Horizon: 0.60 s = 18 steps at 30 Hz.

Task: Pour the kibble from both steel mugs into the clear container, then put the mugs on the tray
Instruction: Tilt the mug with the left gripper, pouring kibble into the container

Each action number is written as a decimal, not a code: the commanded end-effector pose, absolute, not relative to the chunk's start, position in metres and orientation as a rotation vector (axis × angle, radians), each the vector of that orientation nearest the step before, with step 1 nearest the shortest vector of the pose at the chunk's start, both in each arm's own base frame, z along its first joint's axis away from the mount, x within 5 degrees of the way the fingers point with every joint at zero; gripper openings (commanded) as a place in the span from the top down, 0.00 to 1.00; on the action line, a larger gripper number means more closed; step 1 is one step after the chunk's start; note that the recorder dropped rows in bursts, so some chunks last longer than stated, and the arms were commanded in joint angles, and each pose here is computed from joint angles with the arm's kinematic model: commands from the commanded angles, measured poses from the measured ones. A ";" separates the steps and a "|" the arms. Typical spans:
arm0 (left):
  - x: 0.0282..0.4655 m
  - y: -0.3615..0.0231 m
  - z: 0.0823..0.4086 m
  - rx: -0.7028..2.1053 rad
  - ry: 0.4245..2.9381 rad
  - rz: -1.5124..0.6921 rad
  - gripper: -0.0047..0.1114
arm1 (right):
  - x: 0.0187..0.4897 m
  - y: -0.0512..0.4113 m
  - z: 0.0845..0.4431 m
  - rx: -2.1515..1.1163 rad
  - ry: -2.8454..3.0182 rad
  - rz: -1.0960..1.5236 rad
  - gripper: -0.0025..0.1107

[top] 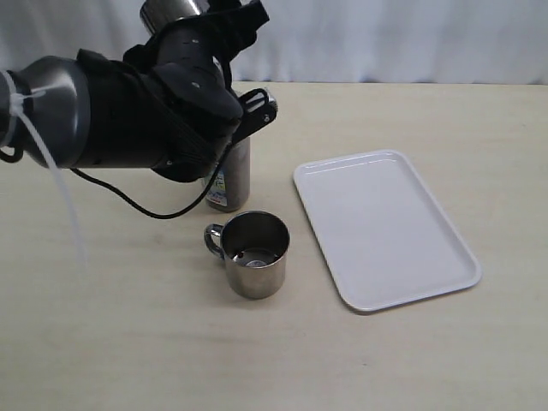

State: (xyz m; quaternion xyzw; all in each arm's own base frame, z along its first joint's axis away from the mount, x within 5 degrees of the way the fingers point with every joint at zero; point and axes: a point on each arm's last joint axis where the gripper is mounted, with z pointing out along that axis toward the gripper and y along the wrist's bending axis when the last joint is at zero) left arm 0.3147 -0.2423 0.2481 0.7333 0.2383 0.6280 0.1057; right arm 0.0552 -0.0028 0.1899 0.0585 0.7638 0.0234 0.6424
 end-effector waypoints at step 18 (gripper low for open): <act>0.302 -0.246 0.250 2.082 0.768 2.088 0.96 | 0.055 -0.003 0.190 0.128 1.737 0.054 0.94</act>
